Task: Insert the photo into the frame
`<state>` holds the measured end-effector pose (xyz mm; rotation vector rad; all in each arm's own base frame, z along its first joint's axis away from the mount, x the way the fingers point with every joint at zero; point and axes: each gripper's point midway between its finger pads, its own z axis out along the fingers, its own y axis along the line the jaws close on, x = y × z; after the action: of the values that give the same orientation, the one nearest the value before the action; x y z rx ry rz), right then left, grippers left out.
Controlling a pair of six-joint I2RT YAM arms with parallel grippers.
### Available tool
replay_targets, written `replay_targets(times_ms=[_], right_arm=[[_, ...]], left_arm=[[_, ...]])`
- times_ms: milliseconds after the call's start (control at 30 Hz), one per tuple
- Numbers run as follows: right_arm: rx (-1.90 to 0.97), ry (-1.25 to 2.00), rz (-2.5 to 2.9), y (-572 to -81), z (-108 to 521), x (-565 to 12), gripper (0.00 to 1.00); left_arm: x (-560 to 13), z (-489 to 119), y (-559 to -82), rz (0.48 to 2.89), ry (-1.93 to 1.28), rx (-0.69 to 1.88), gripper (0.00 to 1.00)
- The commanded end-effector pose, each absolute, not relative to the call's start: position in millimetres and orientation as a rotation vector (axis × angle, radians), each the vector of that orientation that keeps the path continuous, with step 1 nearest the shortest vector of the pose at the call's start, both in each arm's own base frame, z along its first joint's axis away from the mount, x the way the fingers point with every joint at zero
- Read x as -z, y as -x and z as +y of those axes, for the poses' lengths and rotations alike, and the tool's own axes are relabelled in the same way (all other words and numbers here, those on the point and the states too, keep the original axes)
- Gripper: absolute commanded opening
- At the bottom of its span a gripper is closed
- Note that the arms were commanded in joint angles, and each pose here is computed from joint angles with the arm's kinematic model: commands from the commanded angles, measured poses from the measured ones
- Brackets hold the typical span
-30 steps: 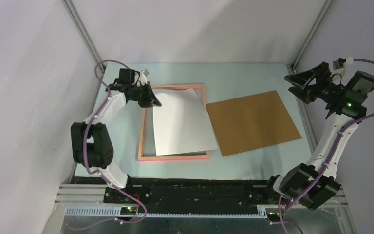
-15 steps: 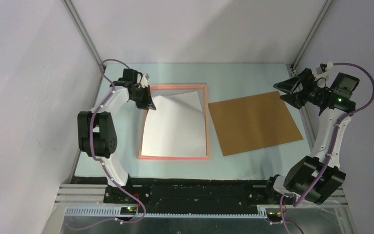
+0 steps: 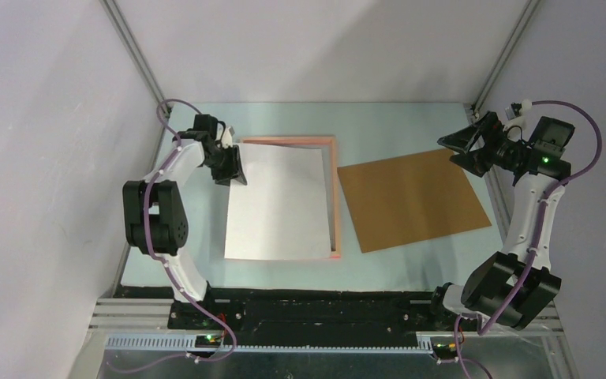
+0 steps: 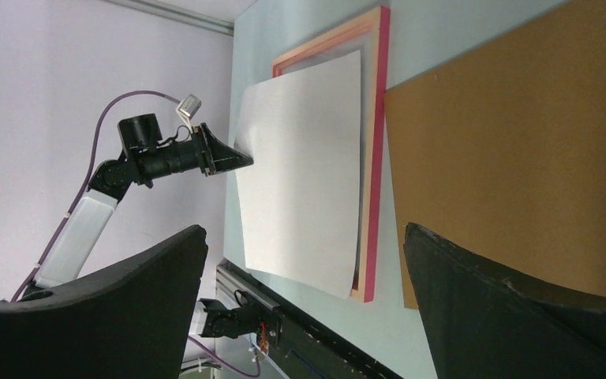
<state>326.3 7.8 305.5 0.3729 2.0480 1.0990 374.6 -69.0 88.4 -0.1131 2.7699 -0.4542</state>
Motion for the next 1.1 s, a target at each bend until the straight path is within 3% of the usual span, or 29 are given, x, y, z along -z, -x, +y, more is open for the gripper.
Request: replay_targets(times_ms=[0,167,633,1067], right_arm=[[-1.079,-0.348,2.049,-329,7,-304,0.99],[-1.077,-0.343,2.051,-330,9,-304,1.0],[-1.04,-0.307,2.079,-332,13,-296,0.99],[-0.79,0.222,2.251,-333,82,-238,0.99]], left_arm=[[-94,-58,-373,2.762,0.117,0.432,0.46],[-89,-60,-373,2.778,0.114,0.464,0.53],[-73,-57,-393,2.804,0.142,0.438,0.54],[-75,-72,-364,2.813,0.005,0.482,0.62]])
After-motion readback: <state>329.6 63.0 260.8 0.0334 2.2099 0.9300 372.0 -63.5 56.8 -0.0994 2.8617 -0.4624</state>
